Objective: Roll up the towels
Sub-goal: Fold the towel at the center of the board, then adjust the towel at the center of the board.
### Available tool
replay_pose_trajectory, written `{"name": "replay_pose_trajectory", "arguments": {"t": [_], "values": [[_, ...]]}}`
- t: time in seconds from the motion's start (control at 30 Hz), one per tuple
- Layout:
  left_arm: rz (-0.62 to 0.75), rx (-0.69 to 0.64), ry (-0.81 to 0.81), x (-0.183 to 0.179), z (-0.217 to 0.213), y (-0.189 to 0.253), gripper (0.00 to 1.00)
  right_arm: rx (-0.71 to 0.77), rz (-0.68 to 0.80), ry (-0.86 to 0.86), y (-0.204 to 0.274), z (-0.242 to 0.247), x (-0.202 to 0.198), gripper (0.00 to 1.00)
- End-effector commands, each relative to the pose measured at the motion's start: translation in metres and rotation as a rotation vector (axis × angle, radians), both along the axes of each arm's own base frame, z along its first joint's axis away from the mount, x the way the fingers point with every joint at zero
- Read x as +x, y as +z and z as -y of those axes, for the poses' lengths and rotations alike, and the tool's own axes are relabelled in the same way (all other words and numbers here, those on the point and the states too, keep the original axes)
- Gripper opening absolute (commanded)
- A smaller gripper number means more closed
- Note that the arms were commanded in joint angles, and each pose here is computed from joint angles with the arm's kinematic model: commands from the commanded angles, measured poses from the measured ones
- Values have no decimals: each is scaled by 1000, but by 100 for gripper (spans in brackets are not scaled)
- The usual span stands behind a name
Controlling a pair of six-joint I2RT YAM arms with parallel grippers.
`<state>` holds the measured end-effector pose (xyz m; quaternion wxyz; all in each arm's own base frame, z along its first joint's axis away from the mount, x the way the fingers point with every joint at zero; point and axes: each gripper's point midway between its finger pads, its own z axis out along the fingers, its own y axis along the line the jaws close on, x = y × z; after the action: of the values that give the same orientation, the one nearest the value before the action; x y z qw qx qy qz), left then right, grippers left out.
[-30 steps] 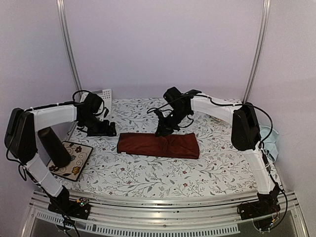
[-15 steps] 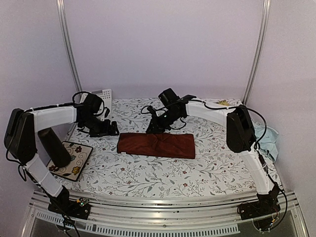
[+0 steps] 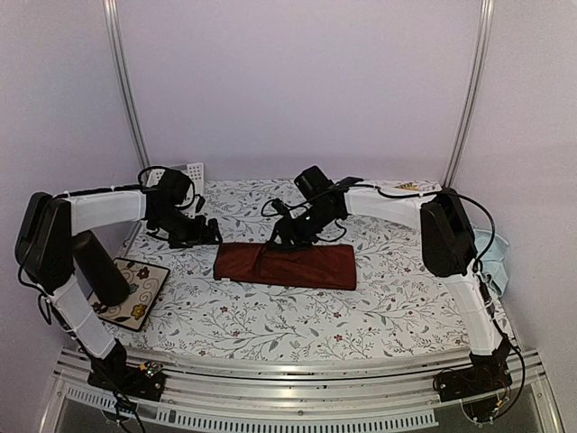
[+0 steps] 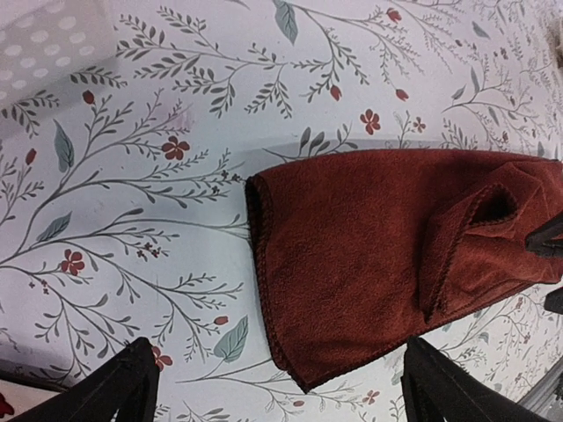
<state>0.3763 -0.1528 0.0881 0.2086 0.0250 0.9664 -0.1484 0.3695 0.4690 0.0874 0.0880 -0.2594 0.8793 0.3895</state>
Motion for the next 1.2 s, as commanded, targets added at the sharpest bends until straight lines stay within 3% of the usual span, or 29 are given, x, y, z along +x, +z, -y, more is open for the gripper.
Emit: {"name": "replay_pose_trajectory", "arguments": {"t": [0.0, 0.17, 0.33, 0.57, 0.73, 0.97, 1.07, 1.17], "values": [[35, -32, -34, 14, 20, 14, 97, 56, 99, -113, 76, 65, 18, 55], [104, -22, -145, 27, 58, 31, 97, -53, 122, -224, 69, 135, 19, 58], [199, 19, -321, 35, 102, 40, 97, -100, 48, -315, 35, 187, 2, 58], [215, -48, -525, 29, 154, 22, 97, -121, -35, -349, 1, 205, -11, 56], [190, -13, -583, 28, 167, -10, 96, -119, -84, -351, -20, 207, -19, 54], [186, -4, -567, 38, 172, -24, 86, -116, -120, -365, -37, 212, -22, 53], [181, -30, -585, 38, 177, -25, 70, -117, -125, -361, -40, 210, -21, 52], [179, -78, -610, 33, 185, -22, 66, -122, -126, -361, -43, 211, -21, 52]]}}
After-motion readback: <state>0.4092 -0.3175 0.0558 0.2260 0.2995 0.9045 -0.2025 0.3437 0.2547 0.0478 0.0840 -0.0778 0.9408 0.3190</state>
